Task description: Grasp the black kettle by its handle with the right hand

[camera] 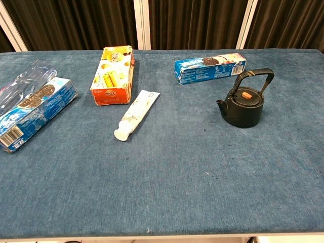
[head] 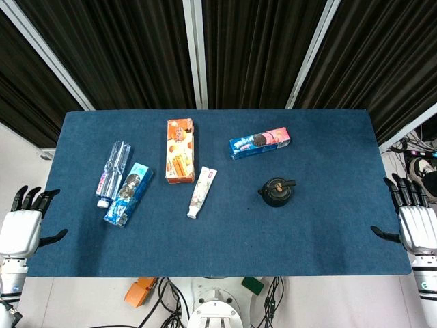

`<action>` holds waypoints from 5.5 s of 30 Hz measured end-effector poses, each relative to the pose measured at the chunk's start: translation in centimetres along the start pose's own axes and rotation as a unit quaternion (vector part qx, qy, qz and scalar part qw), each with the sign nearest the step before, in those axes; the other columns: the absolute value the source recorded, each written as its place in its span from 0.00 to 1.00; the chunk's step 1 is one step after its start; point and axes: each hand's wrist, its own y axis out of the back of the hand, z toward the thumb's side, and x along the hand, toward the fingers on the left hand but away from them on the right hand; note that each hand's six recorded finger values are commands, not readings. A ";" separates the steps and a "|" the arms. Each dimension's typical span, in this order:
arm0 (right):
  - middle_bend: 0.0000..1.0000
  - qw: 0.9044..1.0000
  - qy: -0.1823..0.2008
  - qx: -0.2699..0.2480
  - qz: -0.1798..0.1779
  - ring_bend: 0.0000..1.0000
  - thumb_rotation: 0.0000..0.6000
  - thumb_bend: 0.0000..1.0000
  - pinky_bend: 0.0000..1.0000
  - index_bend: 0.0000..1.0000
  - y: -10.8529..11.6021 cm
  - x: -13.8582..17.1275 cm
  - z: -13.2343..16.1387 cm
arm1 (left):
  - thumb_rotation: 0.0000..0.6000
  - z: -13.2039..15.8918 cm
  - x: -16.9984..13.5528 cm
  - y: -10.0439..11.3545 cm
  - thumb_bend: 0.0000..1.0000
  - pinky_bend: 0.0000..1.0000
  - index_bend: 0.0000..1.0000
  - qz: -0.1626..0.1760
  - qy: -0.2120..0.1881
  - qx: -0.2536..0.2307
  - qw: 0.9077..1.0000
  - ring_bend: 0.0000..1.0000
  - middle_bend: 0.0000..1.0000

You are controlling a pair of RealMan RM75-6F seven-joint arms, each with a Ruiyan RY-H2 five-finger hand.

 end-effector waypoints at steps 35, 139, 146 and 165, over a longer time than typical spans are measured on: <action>0.32 0.963 0.214 0.057 0.153 0.28 1.00 0.06 0.14 0.38 -6.4 -12.7 19.1 | 1.00 -0.7 0.4 -0.4 0.08 0.03 0.18 -0.004 0.011 -0.001 1.000 0.11 0.21; 1.00 0.958 0.251 -0.039 0.132 1.00 0.64 0.65 0.51 1.00 -5.2 -13.7 21.9 | 1.00 -1.7 0.0 -1.0 0.08 0.03 0.18 -0.010 0.021 -0.005 1.000 0.11 0.21; 1.00 0.957 0.266 0.011 0.114 1.00 0.65 0.65 0.56 1.00 -5.1 -13.6 22.8 | 1.00 -1.7 0.0 -1.2 0.08 0.03 0.18 -0.010 0.020 -0.007 1.000 0.11 0.21; 1.00 0.942 0.302 0.107 0.104 1.00 0.65 0.65 0.57 1.00 -6.8 -13.5 26.6 | 1.00 -2.2 0.0 -1.9 0.08 0.03 0.18 -0.014 0.023 -0.013 1.000 0.11 0.21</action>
